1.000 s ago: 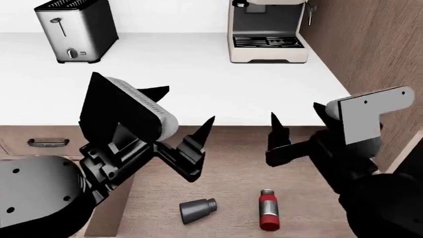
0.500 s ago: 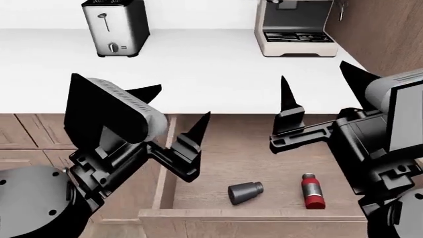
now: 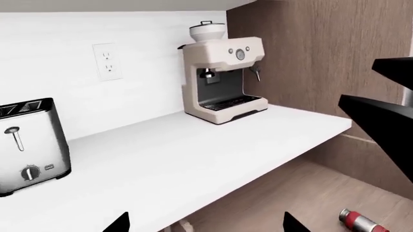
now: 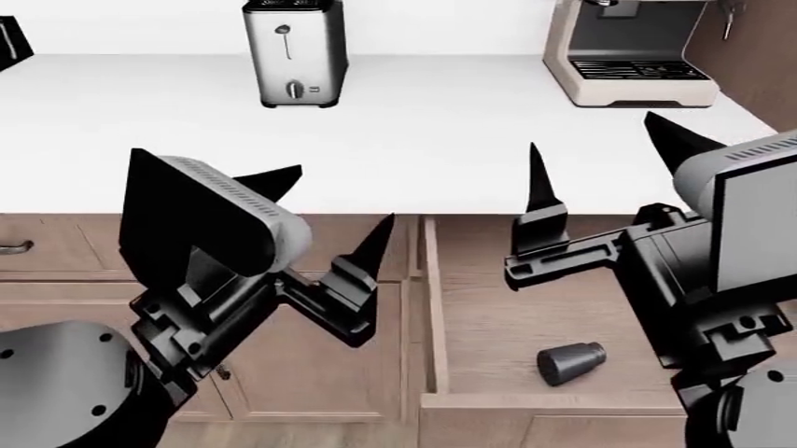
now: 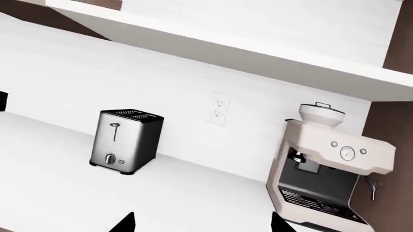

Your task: Pick and place the shaker into the drawer. Then close the cabinet.

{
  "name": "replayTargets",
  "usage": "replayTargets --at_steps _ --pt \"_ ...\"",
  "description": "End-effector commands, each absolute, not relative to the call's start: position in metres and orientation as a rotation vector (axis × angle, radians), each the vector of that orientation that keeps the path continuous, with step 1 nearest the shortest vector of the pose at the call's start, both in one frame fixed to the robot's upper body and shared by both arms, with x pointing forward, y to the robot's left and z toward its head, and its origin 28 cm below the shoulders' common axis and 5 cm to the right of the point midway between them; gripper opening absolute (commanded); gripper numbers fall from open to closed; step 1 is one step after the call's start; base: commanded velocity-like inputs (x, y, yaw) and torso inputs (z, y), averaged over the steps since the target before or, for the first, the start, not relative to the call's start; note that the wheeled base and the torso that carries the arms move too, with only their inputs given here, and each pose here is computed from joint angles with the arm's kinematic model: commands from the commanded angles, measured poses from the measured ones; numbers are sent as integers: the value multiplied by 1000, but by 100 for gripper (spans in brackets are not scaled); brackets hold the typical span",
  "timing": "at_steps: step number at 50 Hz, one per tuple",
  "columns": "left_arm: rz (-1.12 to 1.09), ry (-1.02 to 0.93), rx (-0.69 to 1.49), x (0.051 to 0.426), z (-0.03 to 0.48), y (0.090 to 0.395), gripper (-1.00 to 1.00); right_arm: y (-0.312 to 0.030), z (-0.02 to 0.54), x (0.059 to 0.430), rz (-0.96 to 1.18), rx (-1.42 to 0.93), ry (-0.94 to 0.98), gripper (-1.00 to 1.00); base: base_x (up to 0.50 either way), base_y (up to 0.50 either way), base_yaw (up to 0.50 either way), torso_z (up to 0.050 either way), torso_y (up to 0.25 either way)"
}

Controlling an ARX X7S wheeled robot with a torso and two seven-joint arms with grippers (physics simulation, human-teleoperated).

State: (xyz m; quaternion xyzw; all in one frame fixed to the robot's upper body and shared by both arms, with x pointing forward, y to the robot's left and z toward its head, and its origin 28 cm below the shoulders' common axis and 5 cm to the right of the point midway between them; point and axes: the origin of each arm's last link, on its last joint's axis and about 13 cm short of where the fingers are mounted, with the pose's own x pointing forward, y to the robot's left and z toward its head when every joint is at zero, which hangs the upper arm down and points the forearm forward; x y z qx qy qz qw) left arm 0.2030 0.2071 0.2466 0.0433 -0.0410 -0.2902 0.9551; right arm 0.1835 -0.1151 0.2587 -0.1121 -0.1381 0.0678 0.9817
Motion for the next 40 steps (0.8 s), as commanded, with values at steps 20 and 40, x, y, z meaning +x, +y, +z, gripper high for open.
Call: replayTargets --at_steps 20,40 --pt "-596 -83 75 201 245 206 100 -110 255 184 120 -274 -266 100 -144 495 0 0 0" --pt "-605 -75 74 202 238 204 100 -110 249 186 118 -284 -255 100 -179 493 0 0 0"
